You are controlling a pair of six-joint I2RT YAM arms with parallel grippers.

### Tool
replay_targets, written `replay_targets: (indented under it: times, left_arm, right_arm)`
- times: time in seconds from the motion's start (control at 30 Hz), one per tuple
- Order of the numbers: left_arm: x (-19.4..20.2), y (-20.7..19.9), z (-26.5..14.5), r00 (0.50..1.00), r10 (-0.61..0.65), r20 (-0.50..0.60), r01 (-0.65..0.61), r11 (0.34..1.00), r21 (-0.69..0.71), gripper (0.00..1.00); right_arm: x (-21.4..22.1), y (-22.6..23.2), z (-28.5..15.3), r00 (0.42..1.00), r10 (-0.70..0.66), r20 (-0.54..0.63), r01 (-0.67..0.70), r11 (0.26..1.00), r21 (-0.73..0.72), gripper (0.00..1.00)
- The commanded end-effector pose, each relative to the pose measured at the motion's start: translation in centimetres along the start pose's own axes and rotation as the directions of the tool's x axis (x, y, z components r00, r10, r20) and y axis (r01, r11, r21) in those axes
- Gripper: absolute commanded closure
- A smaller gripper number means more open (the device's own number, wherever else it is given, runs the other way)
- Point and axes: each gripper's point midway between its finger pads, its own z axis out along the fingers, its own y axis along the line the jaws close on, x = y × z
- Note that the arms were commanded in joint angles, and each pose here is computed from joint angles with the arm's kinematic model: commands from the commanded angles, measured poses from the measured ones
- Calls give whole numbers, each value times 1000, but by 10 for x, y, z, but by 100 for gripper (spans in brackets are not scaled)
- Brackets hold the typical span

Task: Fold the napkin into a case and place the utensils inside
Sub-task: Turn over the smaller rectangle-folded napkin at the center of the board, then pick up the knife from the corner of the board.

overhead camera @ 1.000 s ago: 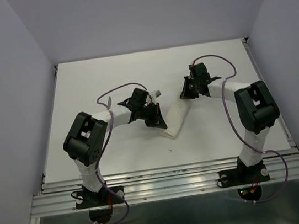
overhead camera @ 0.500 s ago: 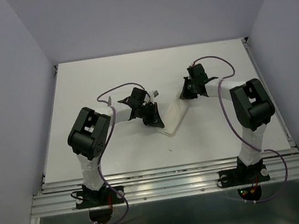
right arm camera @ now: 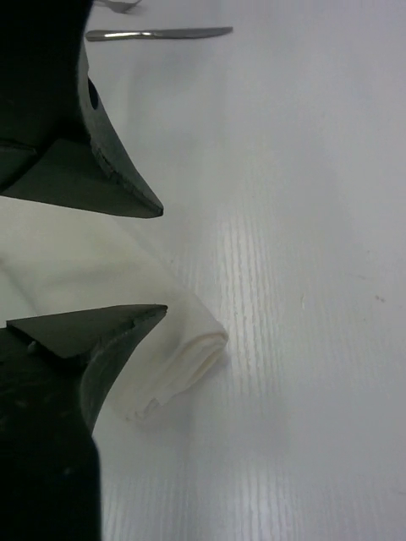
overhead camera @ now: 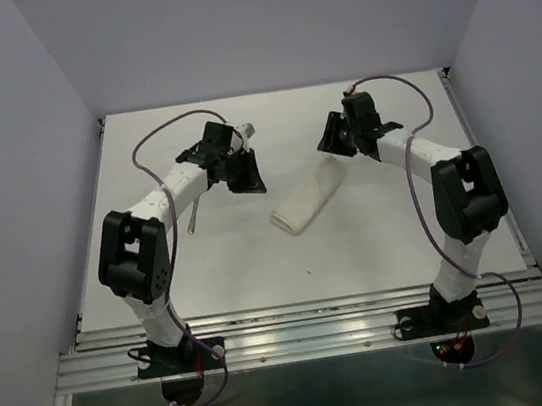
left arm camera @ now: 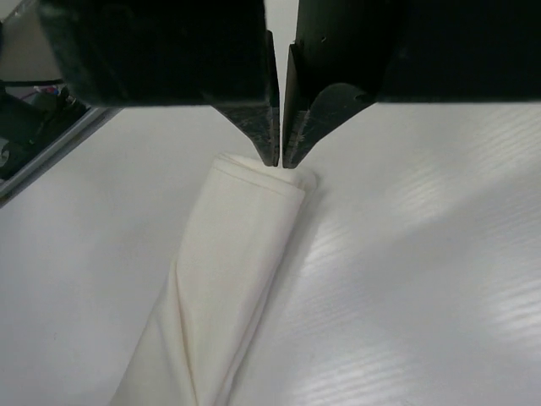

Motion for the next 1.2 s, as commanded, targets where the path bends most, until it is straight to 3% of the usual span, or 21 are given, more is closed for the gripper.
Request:
replay_targets:
  times: [0.0, 0.07, 0.1, 0.13, 0.17, 0.27, 0.4, 0.53, 0.87, 1.17]
  left_arm:
    - [-37, 42, -50, 991, -47, 125, 63, 990, -125, 82]
    - [-42, 73, -61, 978, -111, 174, 147, 966, -211, 79]
    - [-45, 97, -70, 967, -149, 205, 202, 942, -269, 68]
    - [-44, 113, -74, 960, -170, 223, 238, 916, -322, 64]
    - [-39, 138, -79, 950, -193, 247, 284, 864, -415, 61]
    - [-30, 180, -86, 926, -251, 281, 366, 777, -512, 53]
    - [-5, 211, -78, 898, -319, 302, 439, 689, -576, 46]
    - [17, 225, -75, 881, -346, 323, 473, 627, -619, 29]
    - [47, 201, -29, 870, -449, 203, 490, 738, -465, 28]
    - [-4, 98, 11, 913, -386, 136, 408, 883, -231, 35]
  right_arm:
    - [-46, 38, -48, 991, -29, 129, 43, 993, -107, 48]
    - [-43, 39, -59, 991, -26, 129, 42, 992, -120, 45]
    - [-39, 38, -64, 992, -24, 127, 39, 992, -123, 42]
    - [-36, 37, -66, 992, -22, 122, 38, 991, -125, 41]
    - [-33, 38, -69, 993, -21, 117, 37, 990, -133, 40]
    - [-27, 38, -74, 994, -17, 108, 32, 989, -147, 39]
    - [-20, 37, -76, 996, -15, 93, 30, 987, -159, 38]
    - [-13, 35, -75, 997, -16, 77, 28, 986, -164, 38]
    - [-9, 37, -79, 997, -7, 71, 20, 983, -183, 37]
    - [-9, 32, -85, 996, -4, 84, 17, 987, -158, 37]
